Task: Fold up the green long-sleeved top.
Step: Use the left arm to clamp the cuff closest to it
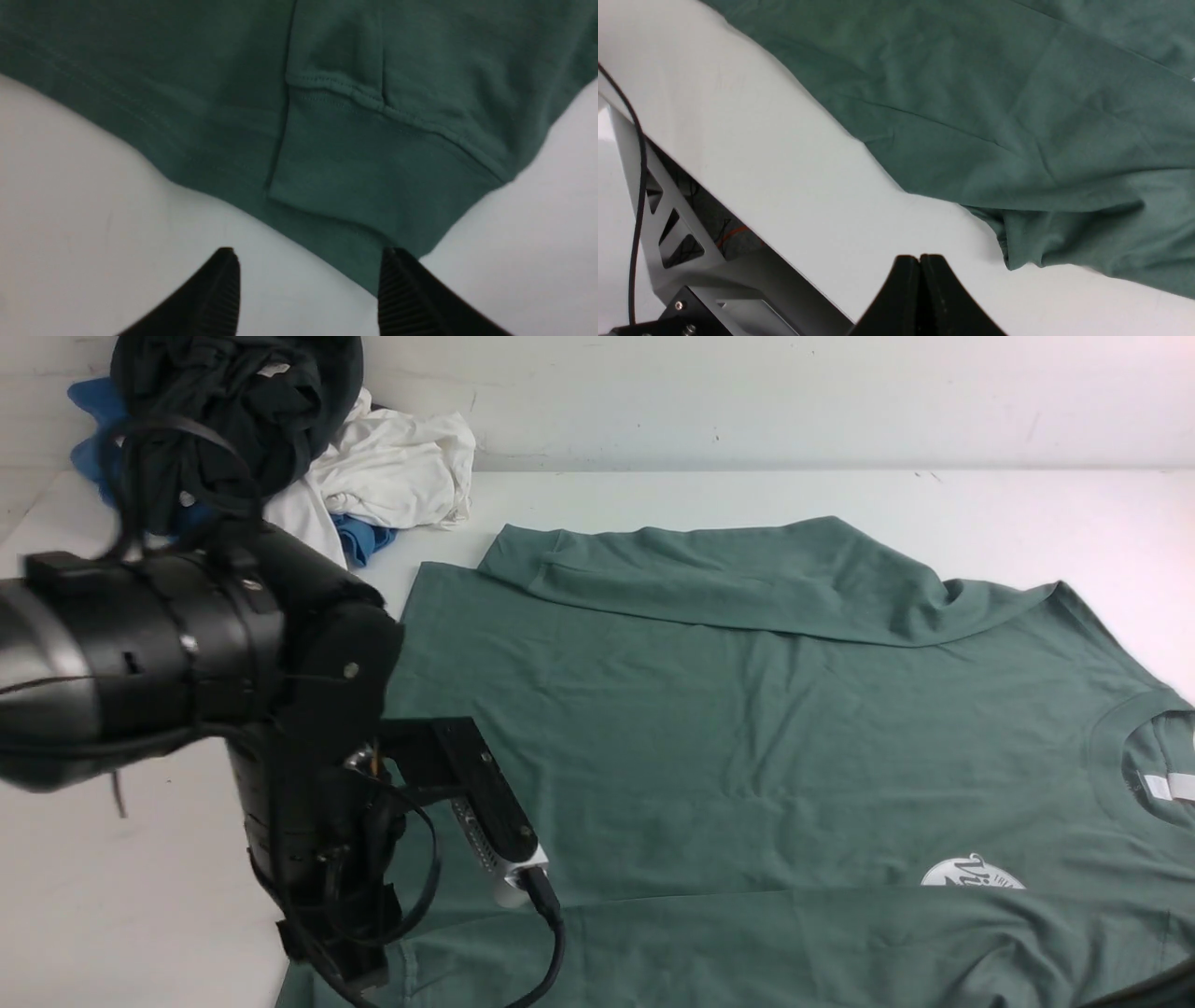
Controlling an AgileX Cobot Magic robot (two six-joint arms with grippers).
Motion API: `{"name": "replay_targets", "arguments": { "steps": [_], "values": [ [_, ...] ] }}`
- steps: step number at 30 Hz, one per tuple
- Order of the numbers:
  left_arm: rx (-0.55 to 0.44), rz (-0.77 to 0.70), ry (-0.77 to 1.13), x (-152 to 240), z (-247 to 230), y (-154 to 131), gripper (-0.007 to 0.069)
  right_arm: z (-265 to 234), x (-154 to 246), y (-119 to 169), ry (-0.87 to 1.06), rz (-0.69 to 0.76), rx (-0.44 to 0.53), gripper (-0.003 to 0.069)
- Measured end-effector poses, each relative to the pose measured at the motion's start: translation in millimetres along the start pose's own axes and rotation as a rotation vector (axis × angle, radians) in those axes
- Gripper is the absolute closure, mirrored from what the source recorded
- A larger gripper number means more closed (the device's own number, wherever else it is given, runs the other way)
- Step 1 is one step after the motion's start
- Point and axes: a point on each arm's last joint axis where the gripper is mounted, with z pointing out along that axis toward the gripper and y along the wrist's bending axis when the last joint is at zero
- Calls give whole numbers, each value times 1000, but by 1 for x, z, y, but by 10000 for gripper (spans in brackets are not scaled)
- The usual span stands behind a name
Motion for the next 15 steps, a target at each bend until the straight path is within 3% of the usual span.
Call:
{"name": "replay_targets", "arguments": {
  "steps": [7,15],
  "values": [
    [-32,60,81,-19,45,12,209,1,1,1,14,-29,7,673],
    [2,66,130,-27,67,13,209,1,1,1,15,-31,10,673]
  ]
}}
